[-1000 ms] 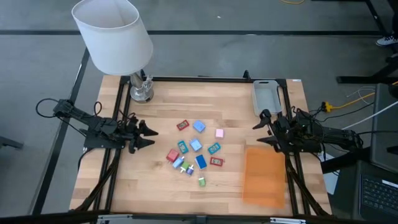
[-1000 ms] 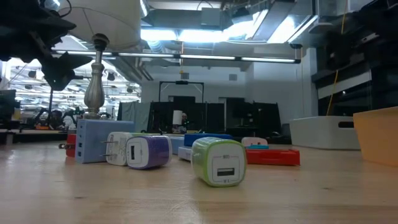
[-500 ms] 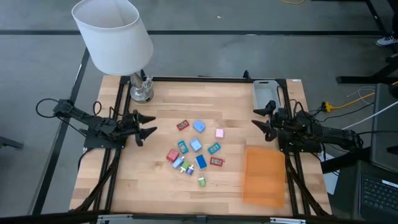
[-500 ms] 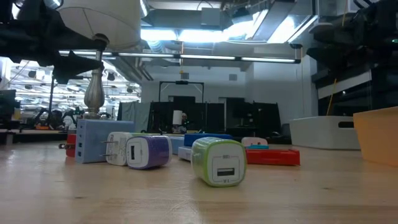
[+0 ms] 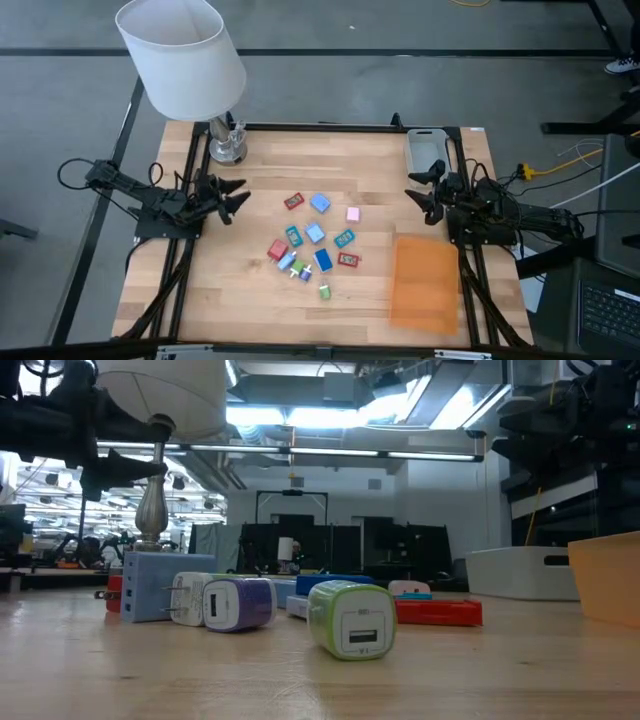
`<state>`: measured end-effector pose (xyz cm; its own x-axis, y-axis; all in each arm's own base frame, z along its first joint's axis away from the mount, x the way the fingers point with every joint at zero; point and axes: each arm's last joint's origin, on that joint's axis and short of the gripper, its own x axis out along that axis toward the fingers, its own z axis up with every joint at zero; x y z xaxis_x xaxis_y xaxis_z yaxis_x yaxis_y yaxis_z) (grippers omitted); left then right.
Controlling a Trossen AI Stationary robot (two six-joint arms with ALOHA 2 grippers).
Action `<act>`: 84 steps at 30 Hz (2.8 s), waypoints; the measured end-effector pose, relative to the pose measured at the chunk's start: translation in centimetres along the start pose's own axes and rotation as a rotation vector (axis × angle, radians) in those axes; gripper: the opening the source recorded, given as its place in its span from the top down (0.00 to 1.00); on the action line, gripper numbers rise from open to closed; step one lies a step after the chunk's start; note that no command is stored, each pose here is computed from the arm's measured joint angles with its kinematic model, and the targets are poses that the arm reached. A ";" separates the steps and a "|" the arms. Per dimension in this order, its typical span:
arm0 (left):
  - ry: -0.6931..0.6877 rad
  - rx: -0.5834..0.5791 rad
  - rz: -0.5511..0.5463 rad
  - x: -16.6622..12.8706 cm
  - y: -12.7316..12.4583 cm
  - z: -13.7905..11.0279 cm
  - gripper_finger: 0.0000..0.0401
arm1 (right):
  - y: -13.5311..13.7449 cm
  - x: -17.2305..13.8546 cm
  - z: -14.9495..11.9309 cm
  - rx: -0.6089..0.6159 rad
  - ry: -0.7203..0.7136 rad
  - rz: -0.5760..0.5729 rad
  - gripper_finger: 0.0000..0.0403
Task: Pick & Place Office items
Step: Put the top red digital clock into the gray bin
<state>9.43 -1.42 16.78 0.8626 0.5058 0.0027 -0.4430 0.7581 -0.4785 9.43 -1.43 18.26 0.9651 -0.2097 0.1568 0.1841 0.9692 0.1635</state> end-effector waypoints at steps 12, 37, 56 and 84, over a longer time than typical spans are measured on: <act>-0.067 -0.013 0.096 0.1 0.3 0.4 0.32 | 0.2 -0.1 1.7 -0.028 -0.173 0.023 0.35; 0.056 0.164 -0.009 0.3 0.2 -0.6 0.32 | -0.2 -0.4 2.5 0.010 -0.272 -0.145 0.35; 0.579 0.645 0.169 9.6 -2.6 1.1 0.32 | -0.4 -0.4 2.4 -0.035 -0.262 -0.215 0.35; 0.806 0.602 0.337 18.6 -1.5 -2.3 0.32 | -0.4 -0.3 2.0 -0.039 -0.229 -0.210 0.35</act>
<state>26.68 5.88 15.57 0.4821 0.4730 -0.7375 -0.5470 0.8200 0.1684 8.71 -2.01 20.14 0.8387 -0.4256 0.3399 0.3866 0.9047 0.1791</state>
